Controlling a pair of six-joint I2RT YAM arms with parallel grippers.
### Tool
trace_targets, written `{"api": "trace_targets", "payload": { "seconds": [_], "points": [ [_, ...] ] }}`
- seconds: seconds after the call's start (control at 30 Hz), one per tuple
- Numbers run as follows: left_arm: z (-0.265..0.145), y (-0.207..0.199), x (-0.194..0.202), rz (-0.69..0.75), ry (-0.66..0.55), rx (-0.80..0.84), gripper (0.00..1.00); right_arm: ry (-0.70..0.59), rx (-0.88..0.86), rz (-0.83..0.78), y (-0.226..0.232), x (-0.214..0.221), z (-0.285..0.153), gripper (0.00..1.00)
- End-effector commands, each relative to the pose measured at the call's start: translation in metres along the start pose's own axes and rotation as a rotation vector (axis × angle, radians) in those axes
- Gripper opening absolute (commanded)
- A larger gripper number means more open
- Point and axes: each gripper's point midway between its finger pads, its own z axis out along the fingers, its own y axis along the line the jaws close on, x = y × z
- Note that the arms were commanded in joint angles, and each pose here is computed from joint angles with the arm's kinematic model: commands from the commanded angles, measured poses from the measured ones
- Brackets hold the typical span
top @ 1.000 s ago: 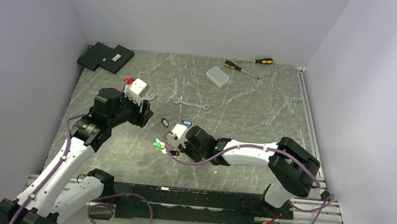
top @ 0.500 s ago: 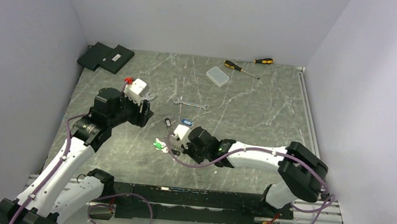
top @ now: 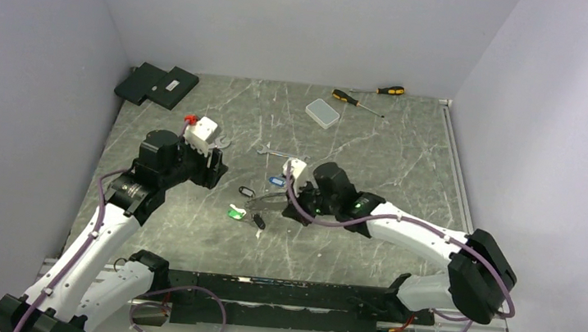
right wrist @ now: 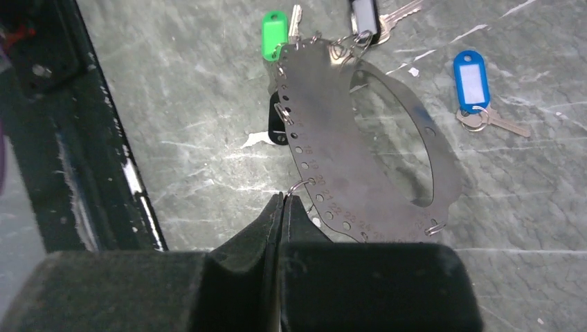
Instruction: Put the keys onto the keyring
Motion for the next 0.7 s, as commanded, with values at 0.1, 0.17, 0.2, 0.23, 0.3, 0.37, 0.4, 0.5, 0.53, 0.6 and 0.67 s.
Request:
{"api": "trace_targets", "payload": {
  "seconds": [0.1,0.17,0.2,0.23,0.3,0.37,0.4,0.5,0.53,0.6,0.67],
  "points": [
    [-0.01,-0.017,-0.028,0.04,-0.095,0.087,0.64,-0.167,-0.199,0.071,0.019,-0.046,-0.027,0.0],
    [-0.013,-0.026,-0.03,0.049,-0.115,0.139,0.64,-0.199,-0.237,0.071,0.022,-0.057,-0.031,0.0],
    [-0.014,-0.031,-0.033,0.054,-0.129,0.163,0.64,-0.204,-0.259,0.074,0.024,-0.061,-0.033,0.0],
    [-0.016,-0.036,-0.035,0.06,-0.14,0.195,0.65,-0.206,-0.281,0.077,0.026,-0.063,-0.035,0.0],
    [-0.022,-0.053,-0.038,0.075,-0.17,0.287,0.65,-0.213,-0.322,0.078,0.031,-0.068,-0.037,0.0],
    [-0.026,-0.07,-0.039,0.088,-0.194,0.393,0.66,-0.224,-0.356,0.08,0.035,-0.074,-0.041,0.0],
    [-0.028,-0.08,-0.038,0.092,-0.202,0.457,0.67,-0.231,-0.375,0.078,0.038,-0.077,-0.043,0.0],
    [-0.032,-0.103,-0.035,0.084,-0.213,0.612,0.68,-0.244,-0.426,0.075,0.044,-0.084,-0.049,0.0],
    [-0.033,-0.108,-0.034,0.07,-0.209,0.65,0.68,-0.246,-0.442,0.072,0.045,-0.085,-0.05,0.0],
    [-0.036,-0.118,-0.032,0.052,-0.205,0.723,0.67,-0.247,-0.46,0.071,0.047,-0.087,-0.052,0.0],
    [-0.039,-0.125,-0.03,0.052,-0.21,0.77,0.67,-0.252,-0.468,0.07,0.048,-0.089,-0.054,0.0]
  ]
}}
